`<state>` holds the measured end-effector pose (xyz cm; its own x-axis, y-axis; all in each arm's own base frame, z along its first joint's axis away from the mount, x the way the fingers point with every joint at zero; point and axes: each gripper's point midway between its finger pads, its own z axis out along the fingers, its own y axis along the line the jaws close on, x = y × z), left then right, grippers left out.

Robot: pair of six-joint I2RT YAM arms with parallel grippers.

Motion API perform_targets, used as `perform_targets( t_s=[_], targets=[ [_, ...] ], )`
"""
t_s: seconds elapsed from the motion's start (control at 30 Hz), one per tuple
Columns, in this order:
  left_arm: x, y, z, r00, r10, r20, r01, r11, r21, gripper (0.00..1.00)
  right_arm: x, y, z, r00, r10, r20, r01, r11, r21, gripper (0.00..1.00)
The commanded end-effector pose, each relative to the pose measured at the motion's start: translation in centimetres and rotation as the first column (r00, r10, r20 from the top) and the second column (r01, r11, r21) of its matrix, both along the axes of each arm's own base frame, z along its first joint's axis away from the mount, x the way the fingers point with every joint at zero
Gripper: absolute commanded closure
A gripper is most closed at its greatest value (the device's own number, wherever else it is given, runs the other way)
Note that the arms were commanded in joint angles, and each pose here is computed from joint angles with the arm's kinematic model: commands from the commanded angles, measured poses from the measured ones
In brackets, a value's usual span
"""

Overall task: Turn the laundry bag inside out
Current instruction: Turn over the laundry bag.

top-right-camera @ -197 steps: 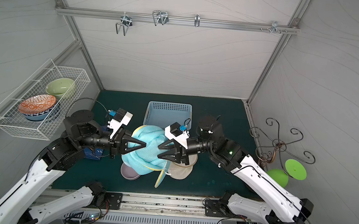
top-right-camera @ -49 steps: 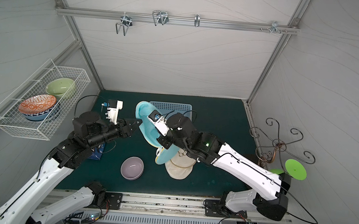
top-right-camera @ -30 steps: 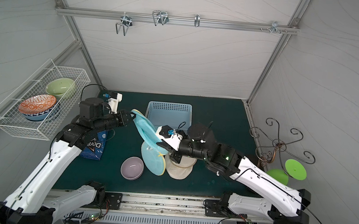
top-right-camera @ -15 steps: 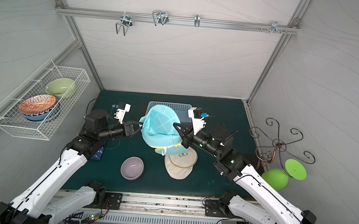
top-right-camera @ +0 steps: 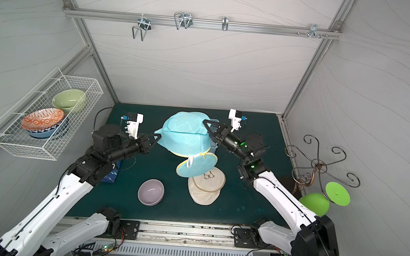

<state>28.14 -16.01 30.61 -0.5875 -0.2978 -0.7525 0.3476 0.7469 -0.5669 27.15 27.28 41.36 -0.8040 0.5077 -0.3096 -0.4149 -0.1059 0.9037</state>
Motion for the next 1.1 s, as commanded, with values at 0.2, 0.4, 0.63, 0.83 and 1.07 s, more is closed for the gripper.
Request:
perform_targets(
  t_s=[0.2,0.4,0.63,0.83,1.07],
  targets=[
    [1.0,2.3,-5.8,0.968,0.137,-0.208,-0.122,0.989,0.082,1.00,-0.9,-7.0,12.0,0.975,-0.143,0.173,0.051,0.892,0.449,1.00],
    [2.6,1.3,-8.1,0.944,0.137,-0.301,-0.141,0.990,0.008,1.00,-2.0,-8.5,14.1,0.961,-0.144,0.234,-0.014,0.825,0.564,1.00],
    [3.6,0.9,-9.1,0.935,0.060,-0.351,-0.152,0.958,-0.241,1.00,-10.1,-9.0,19.5,0.805,-0.136,0.577,-0.165,0.883,0.439,1.00],
    [4.2,0.7,-14.4,0.832,0.074,-0.550,-0.192,0.968,-0.159,1.00,-14.1,-9.4,21.8,0.704,-0.129,0.699,-0.226,0.892,0.392,1.00],
    [5.9,2.1,-9.5,0.916,0.052,-0.397,-0.184,0.935,-0.304,1.00,-12.4,-7.7,20.0,0.720,-0.070,0.691,-0.159,0.952,0.262,1.00]
  ],
)
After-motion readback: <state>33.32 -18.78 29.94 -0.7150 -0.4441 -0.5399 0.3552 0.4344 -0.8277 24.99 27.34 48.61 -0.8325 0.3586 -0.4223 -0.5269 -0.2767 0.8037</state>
